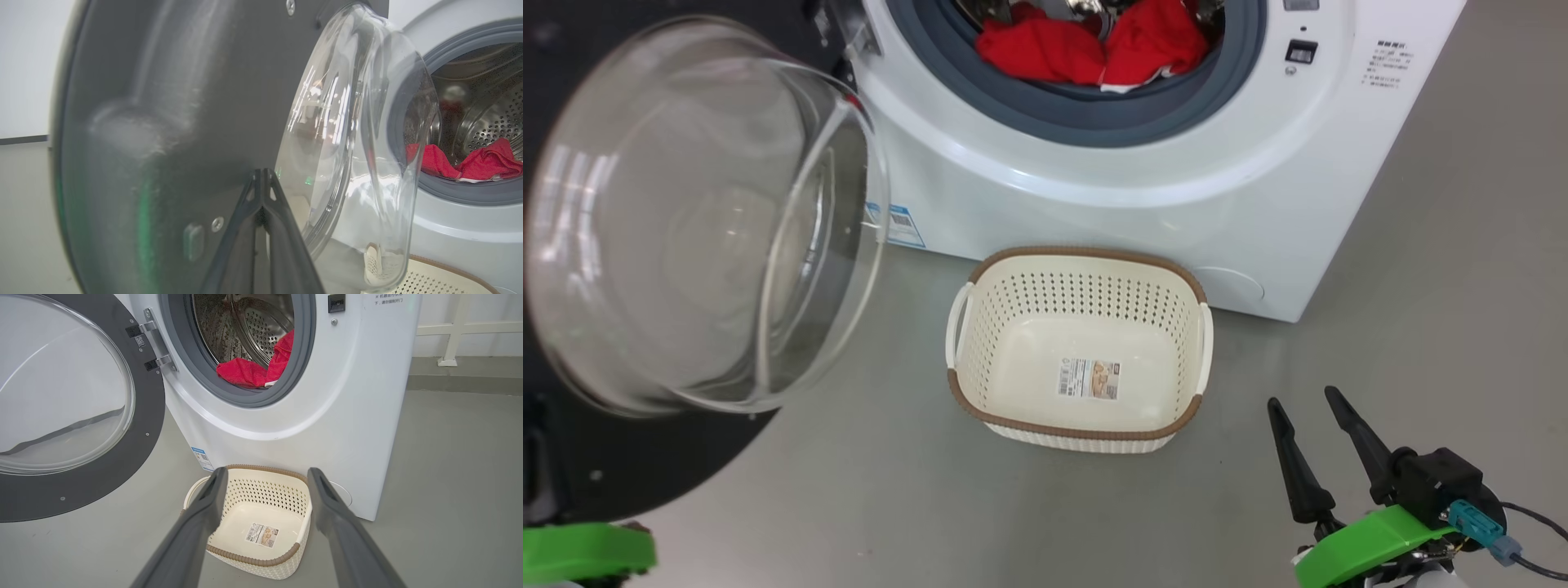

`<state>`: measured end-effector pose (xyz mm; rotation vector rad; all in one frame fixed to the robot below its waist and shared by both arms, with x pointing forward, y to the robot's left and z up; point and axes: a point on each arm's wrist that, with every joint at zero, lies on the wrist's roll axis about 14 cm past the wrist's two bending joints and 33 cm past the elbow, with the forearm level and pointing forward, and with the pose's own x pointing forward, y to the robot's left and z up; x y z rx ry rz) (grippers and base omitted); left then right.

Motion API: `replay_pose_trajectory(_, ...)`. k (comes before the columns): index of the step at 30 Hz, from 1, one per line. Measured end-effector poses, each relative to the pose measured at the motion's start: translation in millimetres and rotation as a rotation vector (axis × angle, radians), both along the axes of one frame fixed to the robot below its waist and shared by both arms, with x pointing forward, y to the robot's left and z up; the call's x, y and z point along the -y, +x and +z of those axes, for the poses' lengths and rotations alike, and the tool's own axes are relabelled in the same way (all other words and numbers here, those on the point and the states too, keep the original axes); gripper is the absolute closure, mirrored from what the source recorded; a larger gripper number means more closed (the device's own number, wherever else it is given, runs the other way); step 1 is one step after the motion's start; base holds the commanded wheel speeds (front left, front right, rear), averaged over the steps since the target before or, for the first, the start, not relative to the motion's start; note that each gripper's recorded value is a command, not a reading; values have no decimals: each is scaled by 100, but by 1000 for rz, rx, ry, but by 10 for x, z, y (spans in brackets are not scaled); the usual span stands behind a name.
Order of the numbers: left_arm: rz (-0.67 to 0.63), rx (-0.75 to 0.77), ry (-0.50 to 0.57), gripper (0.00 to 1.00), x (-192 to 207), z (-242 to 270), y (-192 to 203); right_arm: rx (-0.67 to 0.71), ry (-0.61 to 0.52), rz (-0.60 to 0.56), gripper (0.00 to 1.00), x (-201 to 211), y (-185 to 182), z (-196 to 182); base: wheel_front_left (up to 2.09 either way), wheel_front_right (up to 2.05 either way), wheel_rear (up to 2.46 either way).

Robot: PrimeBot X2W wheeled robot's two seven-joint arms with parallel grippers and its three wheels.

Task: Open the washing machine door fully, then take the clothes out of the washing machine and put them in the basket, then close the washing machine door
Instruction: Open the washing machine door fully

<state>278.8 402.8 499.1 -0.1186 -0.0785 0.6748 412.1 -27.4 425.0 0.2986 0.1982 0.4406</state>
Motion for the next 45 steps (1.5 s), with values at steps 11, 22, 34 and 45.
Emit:
replay_pose_trajectory(11,106,-25,9,100,-431,3,80,-27,-8,-3,0,8,92,-152,0,0,0)
replay_pose_trajectory(22,148,-42,3,100,-633,-15,114,-17,-23,2,0,1,150,-174,0,0,0)
replay_pose_trajectory(34,101,-21,-6,100,-520,26,99,30,-12,10,0,-39,126,29,0,0,0)
replay_pose_trajectory(45,7,-17,-43,100,-79,-128,-108,66,15,-11,0,27,0,256,0,0,0)
